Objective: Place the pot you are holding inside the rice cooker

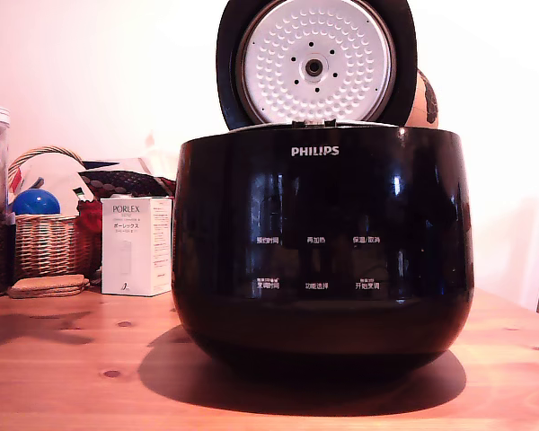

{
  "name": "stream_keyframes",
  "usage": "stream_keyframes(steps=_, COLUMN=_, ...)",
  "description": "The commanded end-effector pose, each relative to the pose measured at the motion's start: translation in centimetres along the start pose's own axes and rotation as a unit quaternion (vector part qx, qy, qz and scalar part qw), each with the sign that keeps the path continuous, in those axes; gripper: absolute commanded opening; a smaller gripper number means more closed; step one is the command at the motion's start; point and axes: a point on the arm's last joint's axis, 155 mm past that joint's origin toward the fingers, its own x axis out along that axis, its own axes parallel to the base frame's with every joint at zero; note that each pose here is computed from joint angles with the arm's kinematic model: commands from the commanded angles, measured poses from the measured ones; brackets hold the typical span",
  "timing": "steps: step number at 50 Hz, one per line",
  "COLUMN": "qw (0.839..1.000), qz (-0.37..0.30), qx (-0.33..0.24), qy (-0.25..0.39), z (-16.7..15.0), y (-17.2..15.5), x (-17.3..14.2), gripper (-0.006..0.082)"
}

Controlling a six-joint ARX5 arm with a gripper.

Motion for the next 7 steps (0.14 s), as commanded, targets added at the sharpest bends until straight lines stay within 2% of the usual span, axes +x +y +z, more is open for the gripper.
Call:
stream_keyframes(steps=1, qw=1.000, qz=-0.002, qx=-0.001, qy=-0.002, z=0.20, y=-0.28, x=0.37, gripper=-0.0021)
stream_keyframes(steps=7, qw=1.000, qz=-0.002, qx=-0.001, qy=-0.003, z=0.22, y=-0.28, x=0.37, gripper=-0.0021)
